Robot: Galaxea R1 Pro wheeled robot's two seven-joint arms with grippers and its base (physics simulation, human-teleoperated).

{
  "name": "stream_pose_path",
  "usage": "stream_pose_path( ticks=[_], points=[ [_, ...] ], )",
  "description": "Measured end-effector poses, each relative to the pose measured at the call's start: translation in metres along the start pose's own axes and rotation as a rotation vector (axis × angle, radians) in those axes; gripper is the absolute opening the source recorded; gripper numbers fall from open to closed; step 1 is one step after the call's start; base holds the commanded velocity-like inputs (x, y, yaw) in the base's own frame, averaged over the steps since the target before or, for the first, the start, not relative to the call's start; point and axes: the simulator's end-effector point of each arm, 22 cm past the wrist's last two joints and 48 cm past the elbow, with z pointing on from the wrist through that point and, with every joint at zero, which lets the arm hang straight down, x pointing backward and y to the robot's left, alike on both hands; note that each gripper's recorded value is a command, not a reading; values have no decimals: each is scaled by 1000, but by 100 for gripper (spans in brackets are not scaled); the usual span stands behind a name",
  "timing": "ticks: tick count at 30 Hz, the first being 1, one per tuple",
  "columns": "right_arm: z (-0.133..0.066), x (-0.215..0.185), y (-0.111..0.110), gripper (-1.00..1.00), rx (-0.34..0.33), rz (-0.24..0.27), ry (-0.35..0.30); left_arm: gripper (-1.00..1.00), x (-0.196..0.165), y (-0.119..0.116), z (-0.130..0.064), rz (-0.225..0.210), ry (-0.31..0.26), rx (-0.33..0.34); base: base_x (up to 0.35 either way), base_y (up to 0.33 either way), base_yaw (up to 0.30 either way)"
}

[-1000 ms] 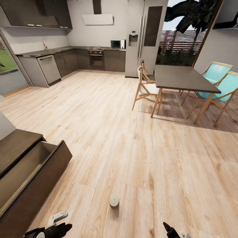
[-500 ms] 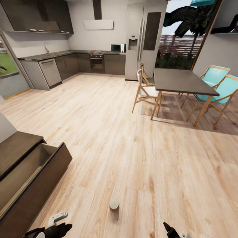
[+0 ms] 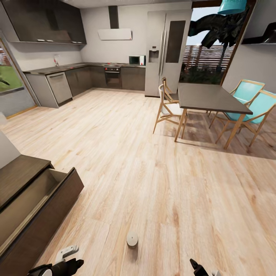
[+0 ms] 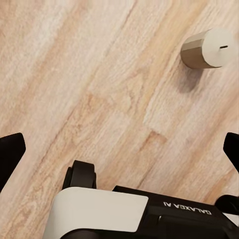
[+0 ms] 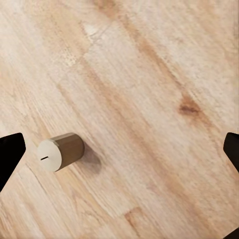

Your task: Place each of the two pumpkins and all three candles from the living room inside a cabinet in the living room (use any cabinet), then make sure every cabinet is closed, and position the cauldron so it is next to a table in the living room.

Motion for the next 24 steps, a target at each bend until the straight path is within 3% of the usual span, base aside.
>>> stream_pose_path(
  ticks=[24],
  points=[
    [-4, -18, 14, 100, -26, -15, -59, 100, -13, -6, -9, 4, -36, 13, 0, 0, 0]
  ],
)
